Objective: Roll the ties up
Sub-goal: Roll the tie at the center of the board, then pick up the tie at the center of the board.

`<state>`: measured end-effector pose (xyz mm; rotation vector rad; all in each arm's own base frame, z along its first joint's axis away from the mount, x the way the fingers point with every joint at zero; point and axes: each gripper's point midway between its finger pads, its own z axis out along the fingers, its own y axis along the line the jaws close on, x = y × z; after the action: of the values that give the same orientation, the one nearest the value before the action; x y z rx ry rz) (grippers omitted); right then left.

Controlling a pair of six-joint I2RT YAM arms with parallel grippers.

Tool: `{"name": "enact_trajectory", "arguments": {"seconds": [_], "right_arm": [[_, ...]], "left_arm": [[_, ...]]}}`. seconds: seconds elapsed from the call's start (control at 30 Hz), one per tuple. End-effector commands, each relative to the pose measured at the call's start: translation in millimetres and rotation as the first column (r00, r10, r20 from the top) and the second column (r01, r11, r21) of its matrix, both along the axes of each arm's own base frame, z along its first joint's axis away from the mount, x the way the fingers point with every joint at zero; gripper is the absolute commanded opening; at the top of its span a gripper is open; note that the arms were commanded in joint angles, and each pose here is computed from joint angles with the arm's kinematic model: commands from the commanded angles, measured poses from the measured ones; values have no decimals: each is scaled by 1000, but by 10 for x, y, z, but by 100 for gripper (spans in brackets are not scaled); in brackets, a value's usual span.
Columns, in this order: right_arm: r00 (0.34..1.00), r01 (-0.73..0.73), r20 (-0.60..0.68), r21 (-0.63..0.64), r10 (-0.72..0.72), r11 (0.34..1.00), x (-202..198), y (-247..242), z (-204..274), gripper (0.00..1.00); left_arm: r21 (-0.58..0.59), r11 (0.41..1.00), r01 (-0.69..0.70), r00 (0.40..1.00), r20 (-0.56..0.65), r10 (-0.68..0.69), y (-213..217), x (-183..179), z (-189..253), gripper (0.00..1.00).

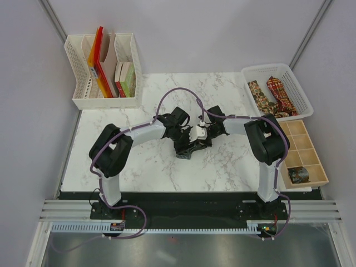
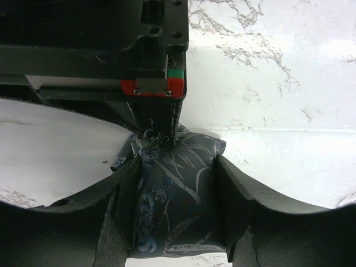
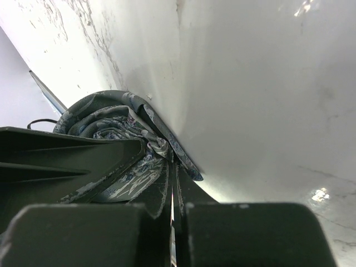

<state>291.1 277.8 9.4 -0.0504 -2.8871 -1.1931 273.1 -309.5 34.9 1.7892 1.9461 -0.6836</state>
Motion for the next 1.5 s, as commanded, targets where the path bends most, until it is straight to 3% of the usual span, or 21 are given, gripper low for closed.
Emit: {"name": "enact_trajectory", "arguments": {"seconds": [0.0, 0.4, 0.63, 0.77, 1.03, 1.17, 1.3, 1.47], "right_arm": [[1000, 30, 11, -364, -27, 931, -78, -609, -742, 0], [1000, 26, 19, -367, -20, 930, -62, -613, -733, 0], [999, 22, 38, -279, -12, 960, -20, -455, -585, 0], [999, 6, 34, -209, 1, 978, -28, -336, -456, 0], [993, 23, 114, -73, -14, 997, 150, -149, 150, 37], [994, 40, 102, -66, -33, 997, 154, -226, 221, 46], [994, 54, 101, -64, -47, 997, 146, -324, 253, 65], [996, 70, 62, -4, -69, 998, 103, -280, 270, 82]], "left_arm": [[85, 996, -18, 999, -38, 22, 258, -160, -163, 62], [109, 994, 21, 999, 43, -26, 517, -139, -159, 71], [101, 995, 11, 1000, -16, -9, 425, -129, -257, 55], [142, 990, 18, 1000, -13, -17, 501, -133, -370, 39], [216, 976, 37, 999, -12, -35, 654, -161, -520, 23], [223, 974, 42, 999, -7, -42, 672, -160, -526, 20], [231, 972, 47, 999, -12, -45, 696, -179, -553, 18], [232, 972, 44, 999, -14, -42, 684, -165, -553, 17]]}}
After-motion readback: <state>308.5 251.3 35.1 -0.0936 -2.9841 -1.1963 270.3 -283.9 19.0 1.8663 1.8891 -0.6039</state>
